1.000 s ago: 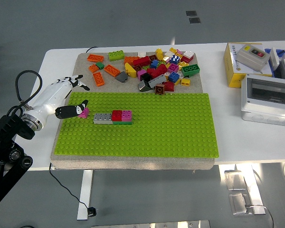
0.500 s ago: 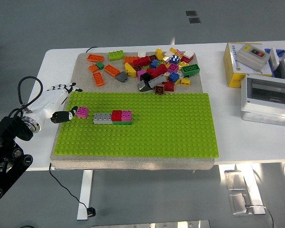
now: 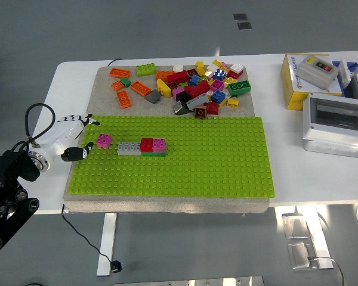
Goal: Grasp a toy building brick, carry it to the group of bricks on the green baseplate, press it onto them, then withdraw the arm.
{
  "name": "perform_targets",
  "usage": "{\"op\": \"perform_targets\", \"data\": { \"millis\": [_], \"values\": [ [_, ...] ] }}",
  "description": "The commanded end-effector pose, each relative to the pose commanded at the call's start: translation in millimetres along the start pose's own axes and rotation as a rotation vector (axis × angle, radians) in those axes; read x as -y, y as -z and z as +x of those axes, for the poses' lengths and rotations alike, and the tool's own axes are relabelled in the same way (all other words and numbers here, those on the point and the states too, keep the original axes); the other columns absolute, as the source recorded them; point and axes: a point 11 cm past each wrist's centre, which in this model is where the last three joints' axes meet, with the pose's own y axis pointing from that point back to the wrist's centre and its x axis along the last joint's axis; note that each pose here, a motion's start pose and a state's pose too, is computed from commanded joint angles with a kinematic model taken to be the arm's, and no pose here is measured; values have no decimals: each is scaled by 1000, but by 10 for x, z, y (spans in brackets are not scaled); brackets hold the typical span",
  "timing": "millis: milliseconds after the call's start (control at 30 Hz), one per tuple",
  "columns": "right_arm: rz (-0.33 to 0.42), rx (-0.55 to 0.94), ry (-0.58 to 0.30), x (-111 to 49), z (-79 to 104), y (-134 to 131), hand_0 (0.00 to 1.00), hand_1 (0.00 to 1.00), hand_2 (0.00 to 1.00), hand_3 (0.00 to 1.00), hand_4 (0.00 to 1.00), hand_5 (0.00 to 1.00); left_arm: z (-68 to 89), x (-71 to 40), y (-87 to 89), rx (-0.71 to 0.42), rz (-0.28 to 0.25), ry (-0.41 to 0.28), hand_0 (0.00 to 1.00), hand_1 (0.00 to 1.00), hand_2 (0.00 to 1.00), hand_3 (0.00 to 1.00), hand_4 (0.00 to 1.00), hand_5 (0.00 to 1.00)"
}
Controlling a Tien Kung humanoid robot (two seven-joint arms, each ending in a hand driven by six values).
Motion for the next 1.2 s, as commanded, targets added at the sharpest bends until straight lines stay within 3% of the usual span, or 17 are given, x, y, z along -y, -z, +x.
{"op": "perform_targets", "data": {
  "millis": [300,433,1200],
  "values": [
    [-14,-21,0,22,4,-70,662,572,569,750,474,998,49,-249,-172,-172,-16,-98,996,971,998,840,560,112],
    [-15,-24,1,25,3,-78,662,572,569,750,474,998,170,-328,-238,-239,-38,-154,996,971,998,840,560,112],
    [-16,-29,0,26,-11,-84,666,575,580,752,476,998,167,-378,-177,-316,-21,-166,992,965,998,835,537,124]
  ]
}}
